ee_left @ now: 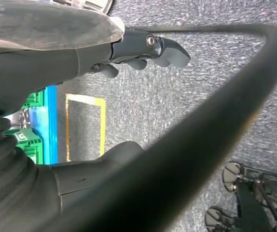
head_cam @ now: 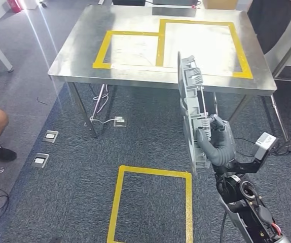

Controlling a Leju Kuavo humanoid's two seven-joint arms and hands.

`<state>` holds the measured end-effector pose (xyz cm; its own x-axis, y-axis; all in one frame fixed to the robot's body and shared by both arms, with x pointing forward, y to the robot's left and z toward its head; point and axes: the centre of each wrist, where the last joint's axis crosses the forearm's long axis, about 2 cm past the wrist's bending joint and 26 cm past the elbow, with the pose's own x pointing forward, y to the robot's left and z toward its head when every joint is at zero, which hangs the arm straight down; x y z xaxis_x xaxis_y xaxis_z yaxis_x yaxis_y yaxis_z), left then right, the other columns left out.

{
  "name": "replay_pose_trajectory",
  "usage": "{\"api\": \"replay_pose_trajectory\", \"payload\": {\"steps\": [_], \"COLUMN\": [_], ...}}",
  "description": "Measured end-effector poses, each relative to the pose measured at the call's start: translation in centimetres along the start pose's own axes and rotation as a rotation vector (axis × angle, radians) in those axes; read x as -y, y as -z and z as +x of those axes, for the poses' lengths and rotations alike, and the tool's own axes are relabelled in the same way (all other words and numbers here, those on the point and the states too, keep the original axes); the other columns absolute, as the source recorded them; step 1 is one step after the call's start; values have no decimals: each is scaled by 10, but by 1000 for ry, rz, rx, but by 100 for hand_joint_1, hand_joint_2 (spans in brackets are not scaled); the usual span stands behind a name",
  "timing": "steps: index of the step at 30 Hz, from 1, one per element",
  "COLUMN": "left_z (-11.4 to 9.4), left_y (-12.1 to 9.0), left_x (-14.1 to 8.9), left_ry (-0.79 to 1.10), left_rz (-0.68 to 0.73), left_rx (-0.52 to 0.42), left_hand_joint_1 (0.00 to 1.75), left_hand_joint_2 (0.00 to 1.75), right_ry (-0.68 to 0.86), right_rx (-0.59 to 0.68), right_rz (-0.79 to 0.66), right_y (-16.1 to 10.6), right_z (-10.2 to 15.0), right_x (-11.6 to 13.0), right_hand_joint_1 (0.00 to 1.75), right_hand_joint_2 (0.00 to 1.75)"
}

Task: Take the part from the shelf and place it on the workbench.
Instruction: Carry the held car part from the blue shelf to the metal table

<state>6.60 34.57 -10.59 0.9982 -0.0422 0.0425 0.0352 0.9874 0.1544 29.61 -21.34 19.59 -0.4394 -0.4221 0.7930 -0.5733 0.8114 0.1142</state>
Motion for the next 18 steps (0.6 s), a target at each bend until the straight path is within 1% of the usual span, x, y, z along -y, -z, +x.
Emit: {"api": "replay_pose_trajectory", "payload": {"steps": [11,18], "left_z": [-2,1], "left_y": [0,0], "left_x": [2,2], "left_ry": [5,-1], "left_rz": [-8,-9], "left_rx": [6,12], "left_hand_joint_1": [0,0], "left_hand_joint_2": [175,175], "right_ry": [-4,-8], "right_rx": [-8,-3], "right_rz": [0,3], "right_y": [-3,-1], "right_z": [-1,0], "right_x": [0,0], "right_hand_joint_1": [175,175], "right_hand_joint_2": [175,175]}}
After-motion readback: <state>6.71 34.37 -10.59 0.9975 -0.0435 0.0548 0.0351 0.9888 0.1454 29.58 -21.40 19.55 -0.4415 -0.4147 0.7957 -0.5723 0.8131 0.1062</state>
